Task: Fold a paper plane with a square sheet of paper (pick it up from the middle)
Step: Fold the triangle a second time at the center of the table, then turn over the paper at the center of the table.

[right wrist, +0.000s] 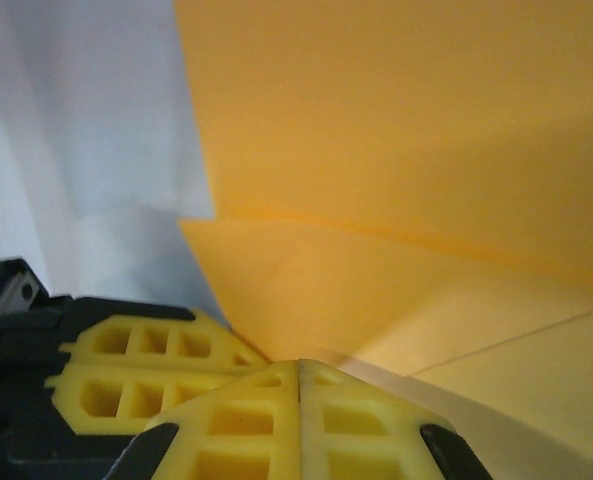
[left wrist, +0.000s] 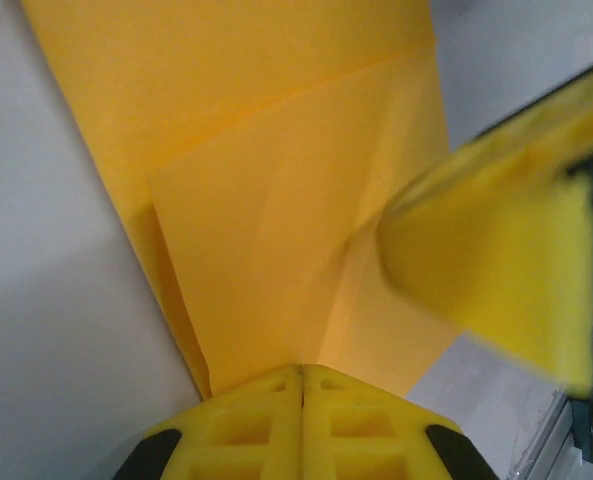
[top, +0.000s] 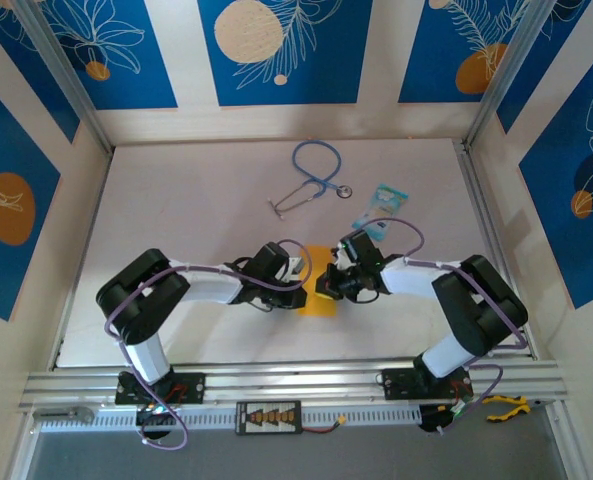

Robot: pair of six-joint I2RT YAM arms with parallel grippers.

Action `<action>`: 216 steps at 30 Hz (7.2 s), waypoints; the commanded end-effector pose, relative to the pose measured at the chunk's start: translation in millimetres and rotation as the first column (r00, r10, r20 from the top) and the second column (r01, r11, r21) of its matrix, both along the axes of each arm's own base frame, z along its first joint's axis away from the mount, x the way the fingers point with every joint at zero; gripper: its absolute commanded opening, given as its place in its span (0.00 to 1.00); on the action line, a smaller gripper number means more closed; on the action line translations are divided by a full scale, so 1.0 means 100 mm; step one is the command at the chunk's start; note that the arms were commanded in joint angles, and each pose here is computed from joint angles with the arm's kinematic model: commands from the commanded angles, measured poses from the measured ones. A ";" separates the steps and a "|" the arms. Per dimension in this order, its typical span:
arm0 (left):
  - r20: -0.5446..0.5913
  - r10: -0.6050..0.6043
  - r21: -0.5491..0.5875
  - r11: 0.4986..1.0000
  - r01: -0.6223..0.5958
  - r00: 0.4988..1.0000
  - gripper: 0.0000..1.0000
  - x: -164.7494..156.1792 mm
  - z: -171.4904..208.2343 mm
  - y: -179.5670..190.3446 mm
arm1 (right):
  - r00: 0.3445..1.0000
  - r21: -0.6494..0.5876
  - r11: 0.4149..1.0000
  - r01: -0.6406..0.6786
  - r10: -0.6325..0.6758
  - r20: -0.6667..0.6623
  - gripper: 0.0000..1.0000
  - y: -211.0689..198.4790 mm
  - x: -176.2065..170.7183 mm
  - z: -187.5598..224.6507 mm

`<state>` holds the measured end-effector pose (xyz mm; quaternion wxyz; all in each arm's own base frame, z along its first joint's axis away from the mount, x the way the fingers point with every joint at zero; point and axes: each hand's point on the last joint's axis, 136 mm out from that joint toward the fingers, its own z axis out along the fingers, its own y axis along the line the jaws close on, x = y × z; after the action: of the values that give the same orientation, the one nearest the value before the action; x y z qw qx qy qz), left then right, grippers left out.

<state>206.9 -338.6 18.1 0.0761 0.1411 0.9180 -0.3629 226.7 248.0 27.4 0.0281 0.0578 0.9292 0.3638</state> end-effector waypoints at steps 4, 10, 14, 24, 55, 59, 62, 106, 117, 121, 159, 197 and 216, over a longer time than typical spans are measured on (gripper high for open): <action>-0.097 0.027 0.136 0.991 -0.014 0.995 0.00 -0.21 -0.36 0.27 | 0.996 -0.074 0.996 0.042 -0.047 -0.074 0.00 -0.12 -0.10 -0.33; -0.111 0.030 0.122 0.992 -0.017 0.993 0.00 -0.24 -0.39 0.26 | 0.988 -0.060 0.988 0.141 -0.144 -0.057 0.00 -0.40 0.12 -0.31; -0.126 0.033 0.110 0.994 -0.019 0.991 0.00 -0.26 -0.41 0.26 | 0.978 -0.075 0.976 0.205 -0.208 -0.034 0.00 -0.60 0.32 -0.26; -0.124 0.049 0.092 0.995 -0.038 0.991 0.00 -0.25 -0.35 0.24 | 0.951 -0.080 0.948 0.308 -0.308 0.017 0.01 -0.84 0.49 -0.08; 0.036 -0.058 0.191 0.980 0.050 0.998 0.01 0.35 0.00 0.06 | 0.969 -0.056 0.969 0.240 -0.243 -0.052 0.25 -0.55 -0.40 0.15; 0.015 -0.049 0.198 0.979 0.045 0.999 0.00 0.30 -0.09 0.10 | 0.966 -0.068 0.967 0.246 -0.250 -0.067 0.29 -0.52 -0.41 0.12; 0.004 -0.046 0.203 0.978 0.044 0.999 0.00 0.27 -0.13 0.13 | 0.967 -0.068 0.969 0.237 -0.242 -0.077 0.29 -0.49 -0.40 0.12; -0.024 -0.030 0.226 0.973 0.035 0.999 0.00 0.18 -0.23 0.24 | 0.985 0.016 0.985 0.171 -0.171 -0.022 0.43 -0.18 0.14 0.10; -0.026 -0.028 0.220 0.975 0.033 0.999 0.00 0.18 -0.23 0.23 | 0.988 0.066 0.986 0.154 -0.155 0.007 0.39 -0.25 0.30 0.10; -0.026 -0.027 0.215 0.976 0.031 0.999 0.00 0.18 -0.22 0.21 | 0.986 0.077 0.983 0.166 -0.166 -0.009 0.38 -0.26 0.31 0.04; 0.427 0.261 0.144 0.926 -0.349 0.866 0.33 0.54 0.81 0.95 | 0.961 -0.234 0.963 0.132 -0.067 0.268 0.06 -0.80 0.35 0.68; 0.616 0.627 0.066 0.563 -0.824 0.478 0.47 0.16 1.25 2.63 | 0.906 -0.825 0.532 -0.188 0.418 0.063 0.14 0.88 0.47 0.28; 0.474 0.446 0.183 0.794 -0.580 0.760 0.47 0.40 0.99 1.70 | 0.990 -0.002 1.000 -0.017 0.018 0.137 0.15 0.15 0.38 0.65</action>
<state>240.0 -141.7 109.0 0.3493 -0.0619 0.9309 -0.0867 270.4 245.6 80.4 0.1007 0.0281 0.9570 0.2704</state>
